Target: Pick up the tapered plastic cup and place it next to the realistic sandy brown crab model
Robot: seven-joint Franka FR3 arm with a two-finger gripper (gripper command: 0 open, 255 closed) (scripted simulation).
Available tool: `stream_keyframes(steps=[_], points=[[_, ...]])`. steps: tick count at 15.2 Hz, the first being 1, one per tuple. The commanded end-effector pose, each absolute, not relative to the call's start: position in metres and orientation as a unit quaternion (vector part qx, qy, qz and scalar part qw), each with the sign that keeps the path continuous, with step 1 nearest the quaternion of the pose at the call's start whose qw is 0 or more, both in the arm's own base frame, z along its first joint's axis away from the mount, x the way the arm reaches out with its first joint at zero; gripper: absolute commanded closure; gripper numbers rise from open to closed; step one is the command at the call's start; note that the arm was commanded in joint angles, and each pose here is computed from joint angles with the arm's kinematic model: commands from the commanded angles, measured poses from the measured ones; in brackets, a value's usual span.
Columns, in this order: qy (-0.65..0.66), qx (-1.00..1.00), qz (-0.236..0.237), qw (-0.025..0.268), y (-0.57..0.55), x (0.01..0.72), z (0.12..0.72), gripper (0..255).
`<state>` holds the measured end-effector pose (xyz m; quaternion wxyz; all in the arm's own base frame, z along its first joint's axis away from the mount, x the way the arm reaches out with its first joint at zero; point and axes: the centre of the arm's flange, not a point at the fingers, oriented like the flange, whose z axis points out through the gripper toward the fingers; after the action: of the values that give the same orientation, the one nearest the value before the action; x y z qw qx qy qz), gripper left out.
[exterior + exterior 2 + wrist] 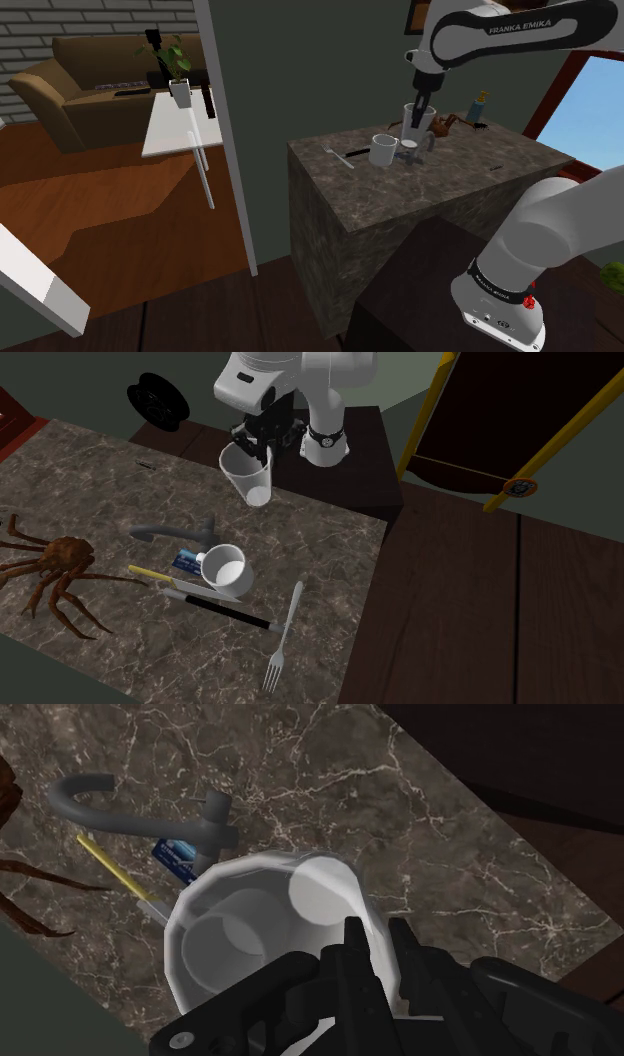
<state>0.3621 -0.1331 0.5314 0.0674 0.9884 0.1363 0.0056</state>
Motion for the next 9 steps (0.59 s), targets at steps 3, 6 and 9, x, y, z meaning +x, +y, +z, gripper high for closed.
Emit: stream_keyframes(steps=[3,6,9], points=[[0.136,0.988,0.006,0.067,-0.133,0.362,0.553,255],[0.136,0.988,0.006,0.067,-0.133,0.362,0.564,255],[0.136,0.988,0.006,0.067,-0.172,0.355,0.564,255]])
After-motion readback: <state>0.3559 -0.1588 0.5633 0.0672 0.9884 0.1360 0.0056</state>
